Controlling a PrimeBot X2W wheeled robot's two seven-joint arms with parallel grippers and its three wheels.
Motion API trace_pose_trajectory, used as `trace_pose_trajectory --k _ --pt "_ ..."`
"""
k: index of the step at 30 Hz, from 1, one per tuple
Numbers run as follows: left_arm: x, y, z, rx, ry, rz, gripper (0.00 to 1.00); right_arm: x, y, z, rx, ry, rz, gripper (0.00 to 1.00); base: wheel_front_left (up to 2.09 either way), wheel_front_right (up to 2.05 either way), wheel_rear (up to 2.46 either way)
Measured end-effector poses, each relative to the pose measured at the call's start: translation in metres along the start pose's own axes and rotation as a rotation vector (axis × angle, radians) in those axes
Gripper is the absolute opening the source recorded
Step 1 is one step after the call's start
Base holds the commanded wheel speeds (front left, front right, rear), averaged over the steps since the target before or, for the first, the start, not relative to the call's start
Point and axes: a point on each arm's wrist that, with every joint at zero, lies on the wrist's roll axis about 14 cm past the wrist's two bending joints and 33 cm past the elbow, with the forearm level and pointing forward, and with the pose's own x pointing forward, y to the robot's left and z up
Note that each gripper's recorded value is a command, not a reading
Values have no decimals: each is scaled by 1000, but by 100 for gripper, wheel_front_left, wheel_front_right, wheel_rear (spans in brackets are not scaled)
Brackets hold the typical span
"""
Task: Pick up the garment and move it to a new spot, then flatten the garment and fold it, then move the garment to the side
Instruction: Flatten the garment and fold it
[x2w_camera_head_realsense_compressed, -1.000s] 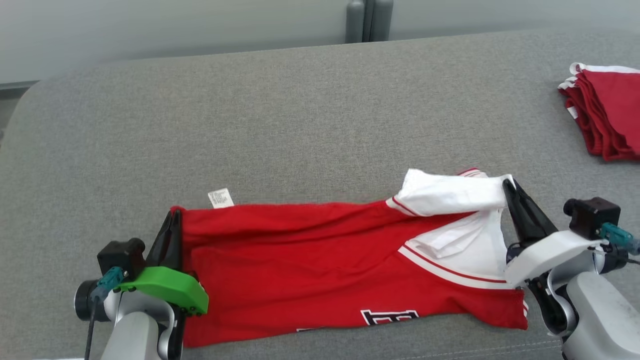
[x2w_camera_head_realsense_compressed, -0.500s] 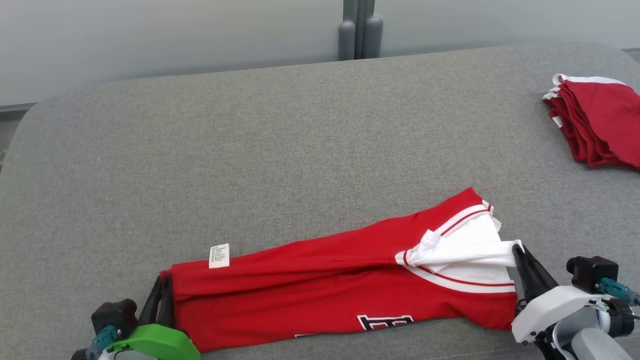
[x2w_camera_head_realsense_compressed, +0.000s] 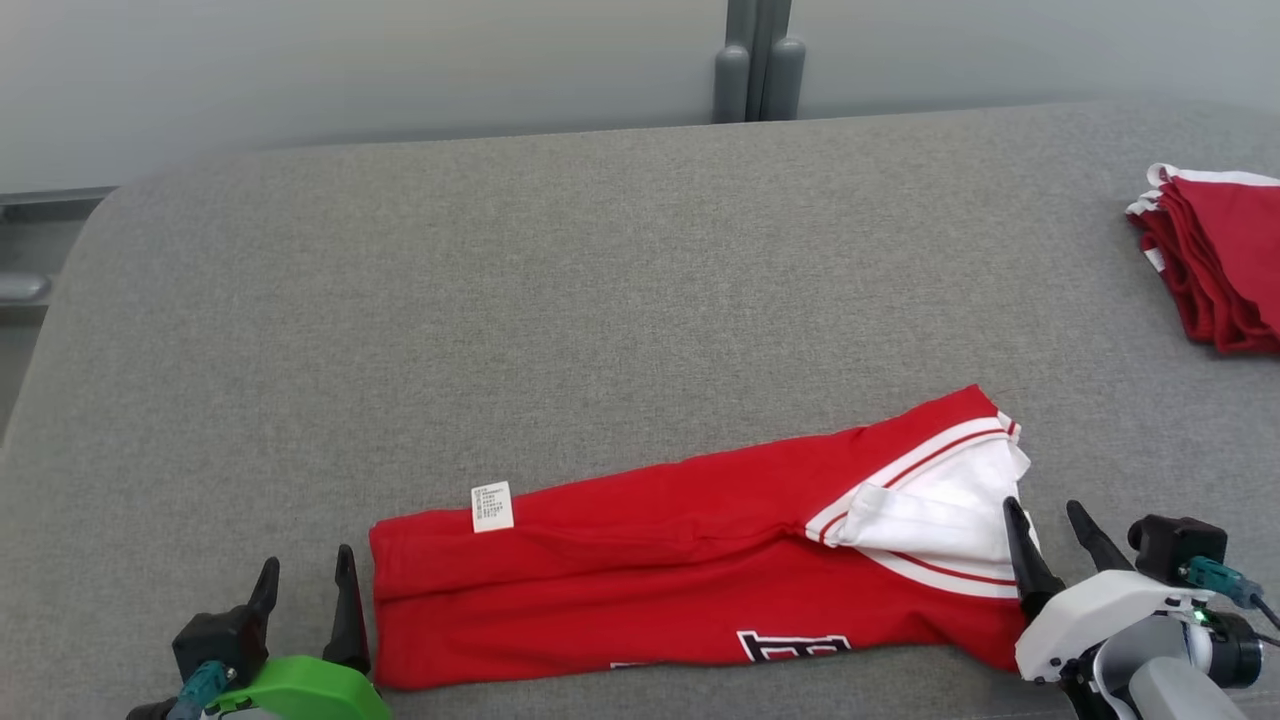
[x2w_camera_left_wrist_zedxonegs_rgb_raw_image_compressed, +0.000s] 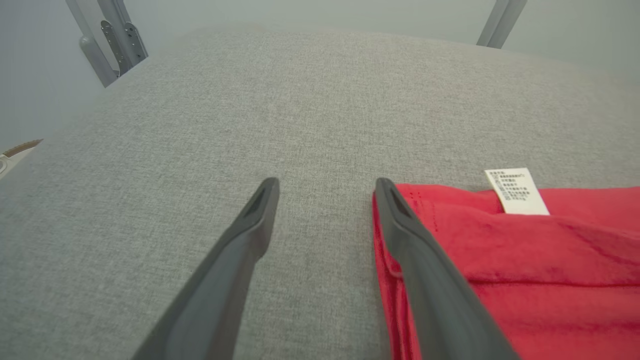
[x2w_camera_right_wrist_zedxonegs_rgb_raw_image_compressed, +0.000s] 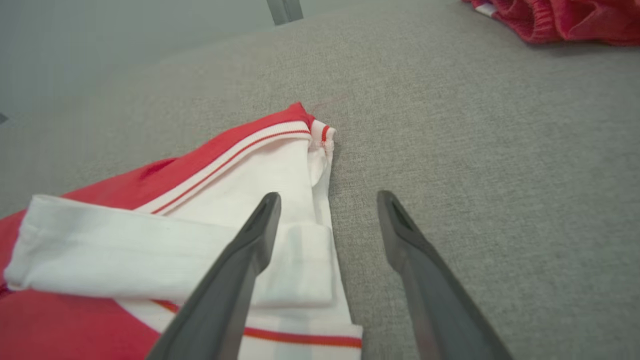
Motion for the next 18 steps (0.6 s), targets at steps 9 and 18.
trace_pose_trajectory --k 9,18 --pt "-1 5 3 -8 -11 18 100 22 20 -40 11 145 26 100 0 0 0" --pt "-2 9 11 -8 -38 28 100 29 14 -43 14 177 7 0 0 0 0"
